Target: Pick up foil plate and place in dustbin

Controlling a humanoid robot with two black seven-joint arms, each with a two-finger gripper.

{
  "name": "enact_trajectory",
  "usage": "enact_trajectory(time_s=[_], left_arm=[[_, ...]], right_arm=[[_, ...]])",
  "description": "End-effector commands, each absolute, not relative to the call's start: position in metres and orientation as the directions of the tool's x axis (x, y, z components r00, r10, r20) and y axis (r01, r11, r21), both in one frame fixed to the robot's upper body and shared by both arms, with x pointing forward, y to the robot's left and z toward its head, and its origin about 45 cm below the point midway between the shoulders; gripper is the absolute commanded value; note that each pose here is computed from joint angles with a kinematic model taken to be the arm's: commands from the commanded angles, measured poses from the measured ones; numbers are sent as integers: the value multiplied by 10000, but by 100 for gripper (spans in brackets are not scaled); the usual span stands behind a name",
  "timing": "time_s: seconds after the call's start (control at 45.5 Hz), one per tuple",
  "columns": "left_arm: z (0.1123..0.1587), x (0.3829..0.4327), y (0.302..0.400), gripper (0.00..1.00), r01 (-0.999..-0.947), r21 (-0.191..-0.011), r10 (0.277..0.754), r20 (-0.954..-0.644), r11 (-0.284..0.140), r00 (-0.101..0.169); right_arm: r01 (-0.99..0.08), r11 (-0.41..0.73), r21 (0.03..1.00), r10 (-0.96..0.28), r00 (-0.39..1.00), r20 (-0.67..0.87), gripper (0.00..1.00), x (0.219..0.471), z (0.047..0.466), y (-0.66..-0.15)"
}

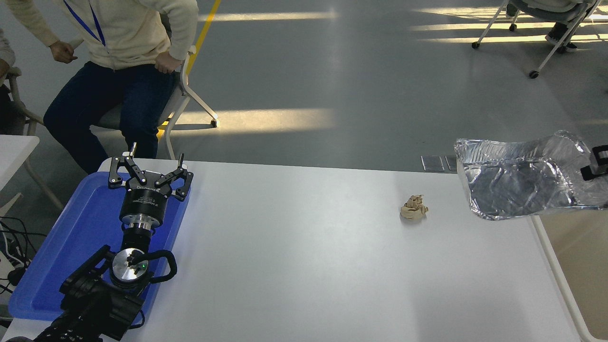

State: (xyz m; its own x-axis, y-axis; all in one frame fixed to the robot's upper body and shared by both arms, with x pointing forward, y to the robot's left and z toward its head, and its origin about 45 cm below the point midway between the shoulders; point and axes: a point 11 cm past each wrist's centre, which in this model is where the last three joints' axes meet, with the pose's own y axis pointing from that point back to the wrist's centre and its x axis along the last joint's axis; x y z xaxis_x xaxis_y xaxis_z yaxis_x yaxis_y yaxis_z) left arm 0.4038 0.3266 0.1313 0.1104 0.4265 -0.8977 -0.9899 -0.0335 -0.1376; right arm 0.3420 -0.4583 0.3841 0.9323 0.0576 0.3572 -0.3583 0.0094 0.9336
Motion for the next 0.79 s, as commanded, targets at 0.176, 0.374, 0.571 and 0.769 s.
enact_trajectory(time_s=[0.176,0.374,0.571,0.769], left_arm=[[1313,4037,3268,100,-9898,-1382,4265,-8977,-348,1103],[1313,4037,3268,100,-9898,-1382,4265,-8977,-348,1103],[1313,4037,3268,100,-9898,-1382,4265,-8977,-348,1103],[1313,4037,3268,100,-9898,-1382,4265,-8977,-348,1103]], right_arm=[[-3610,1133,9256,165,9322,3616,0,3262,3835,-5029],[-3653,2525,8960,-1000,9112,3997,0,3191,3912,-5630],[-2614,3898,8830,-2085,9089,3612,0,2930,3732,-6218],[-2273,5557,7997,-2228,8860,4066,0,2620,3577,-6834]])
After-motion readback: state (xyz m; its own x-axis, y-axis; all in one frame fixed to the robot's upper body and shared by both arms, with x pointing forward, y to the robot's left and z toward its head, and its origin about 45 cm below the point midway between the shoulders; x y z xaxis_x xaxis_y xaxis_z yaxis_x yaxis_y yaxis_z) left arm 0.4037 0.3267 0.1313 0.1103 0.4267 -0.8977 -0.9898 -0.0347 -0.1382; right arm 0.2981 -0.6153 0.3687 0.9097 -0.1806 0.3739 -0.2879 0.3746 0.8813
